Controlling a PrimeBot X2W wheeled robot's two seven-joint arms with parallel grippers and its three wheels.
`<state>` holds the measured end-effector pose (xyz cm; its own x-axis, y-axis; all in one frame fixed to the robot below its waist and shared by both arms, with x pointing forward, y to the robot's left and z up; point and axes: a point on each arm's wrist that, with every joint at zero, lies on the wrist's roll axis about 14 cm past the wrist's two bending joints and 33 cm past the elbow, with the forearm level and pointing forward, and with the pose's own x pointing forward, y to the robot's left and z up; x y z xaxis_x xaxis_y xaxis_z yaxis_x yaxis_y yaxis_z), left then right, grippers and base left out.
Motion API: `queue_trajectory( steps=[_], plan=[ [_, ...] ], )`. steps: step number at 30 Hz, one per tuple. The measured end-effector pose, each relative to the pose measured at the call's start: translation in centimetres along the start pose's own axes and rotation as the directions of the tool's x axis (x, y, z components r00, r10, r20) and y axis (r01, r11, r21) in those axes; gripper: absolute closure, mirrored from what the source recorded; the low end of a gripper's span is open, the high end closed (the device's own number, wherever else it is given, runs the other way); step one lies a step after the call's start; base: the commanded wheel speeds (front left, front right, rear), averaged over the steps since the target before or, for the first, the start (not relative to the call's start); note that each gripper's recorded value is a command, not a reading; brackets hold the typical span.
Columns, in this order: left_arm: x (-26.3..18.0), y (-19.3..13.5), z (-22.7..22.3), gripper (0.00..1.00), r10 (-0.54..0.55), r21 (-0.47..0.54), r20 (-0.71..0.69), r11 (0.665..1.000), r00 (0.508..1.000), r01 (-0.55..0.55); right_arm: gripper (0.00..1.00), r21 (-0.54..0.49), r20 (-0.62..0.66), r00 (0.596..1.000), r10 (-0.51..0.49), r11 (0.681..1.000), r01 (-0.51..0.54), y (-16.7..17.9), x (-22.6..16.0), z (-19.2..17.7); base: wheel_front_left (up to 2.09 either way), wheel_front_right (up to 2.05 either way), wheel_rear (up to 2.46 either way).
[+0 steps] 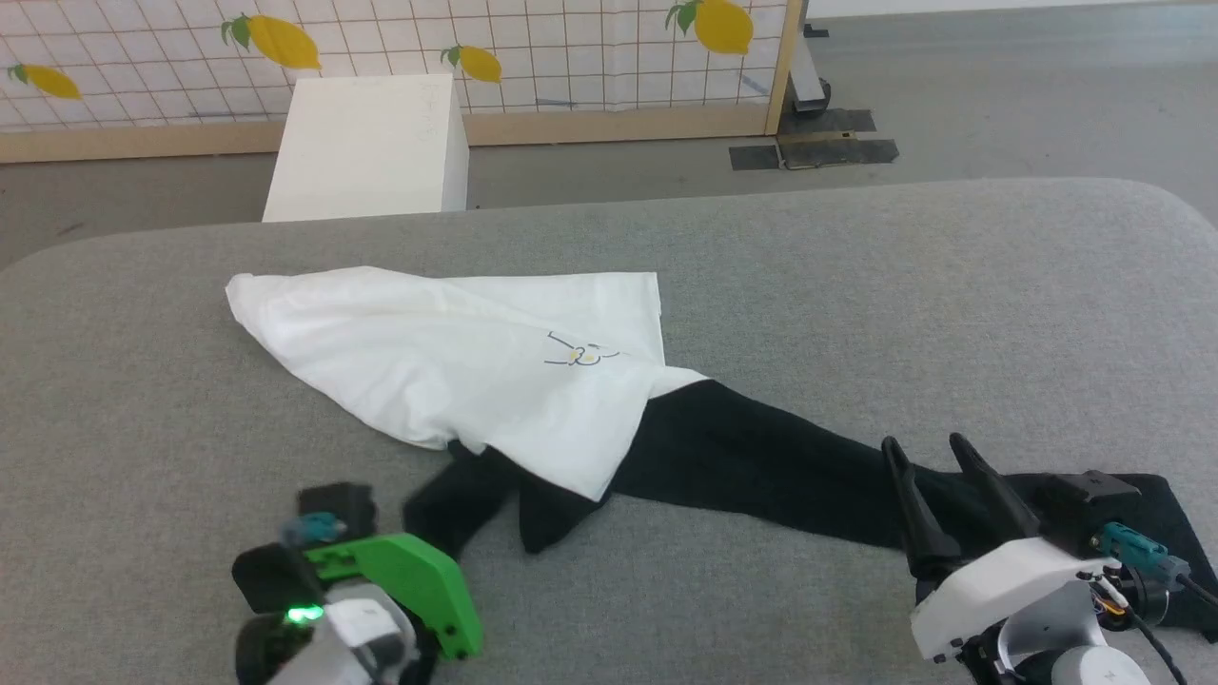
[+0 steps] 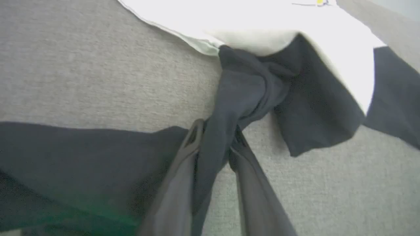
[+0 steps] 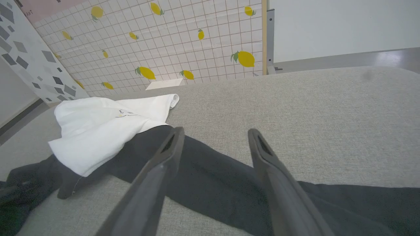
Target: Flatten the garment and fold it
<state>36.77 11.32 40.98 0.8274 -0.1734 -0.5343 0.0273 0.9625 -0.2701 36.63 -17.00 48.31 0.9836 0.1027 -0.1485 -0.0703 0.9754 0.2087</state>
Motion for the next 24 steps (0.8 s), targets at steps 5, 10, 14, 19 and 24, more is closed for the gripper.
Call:
queue_trajectory(
  steps=[5,10,14,19,24],
  plan=[
    [-0.5,4.0,4.5,1.00,0.131,-0.119,0.174,0.987,0.976,-0.111,0.00,0.002,-0.012,1.000,-0.010,1.000,0.010,-0.4,0.0,-0.4,0.00,0.00,0.00],
    [-3.1,10.8,5.7,1.00,0.332,-0.228,0.240,0.933,0.912,-0.279,0.00,0.003,-0.020,1.000,-0.006,1.000,0.006,-0.3,0.4,-0.7,0.00,0.00,0.00],
    [-5.9,15.4,5.2,1.00,0.490,-0.277,0.243,0.862,0.837,-0.424,0.00,0.002,-0.030,1.000,-0.005,1.000,0.005,-0.3,0.7,-0.9,0.00,0.00,0.00],
    [-7.4,16.4,5.4,0.00,0.523,-0.304,0.270,0.843,0.809,-0.443,0.00,-0.003,-0.057,0.998,0.004,1.000,-0.005,0.0,1.2,-1.5,0.00,0.00,0.00],
    [-7.9,15.5,6.1,0.00,0.499,-0.323,0.344,0.858,0.796,-0.398,0.00,-0.035,-0.097,0.995,0.036,0.999,-0.040,1.0,1.9,-2.3,0.00,0.00,0.00]
  ],
)
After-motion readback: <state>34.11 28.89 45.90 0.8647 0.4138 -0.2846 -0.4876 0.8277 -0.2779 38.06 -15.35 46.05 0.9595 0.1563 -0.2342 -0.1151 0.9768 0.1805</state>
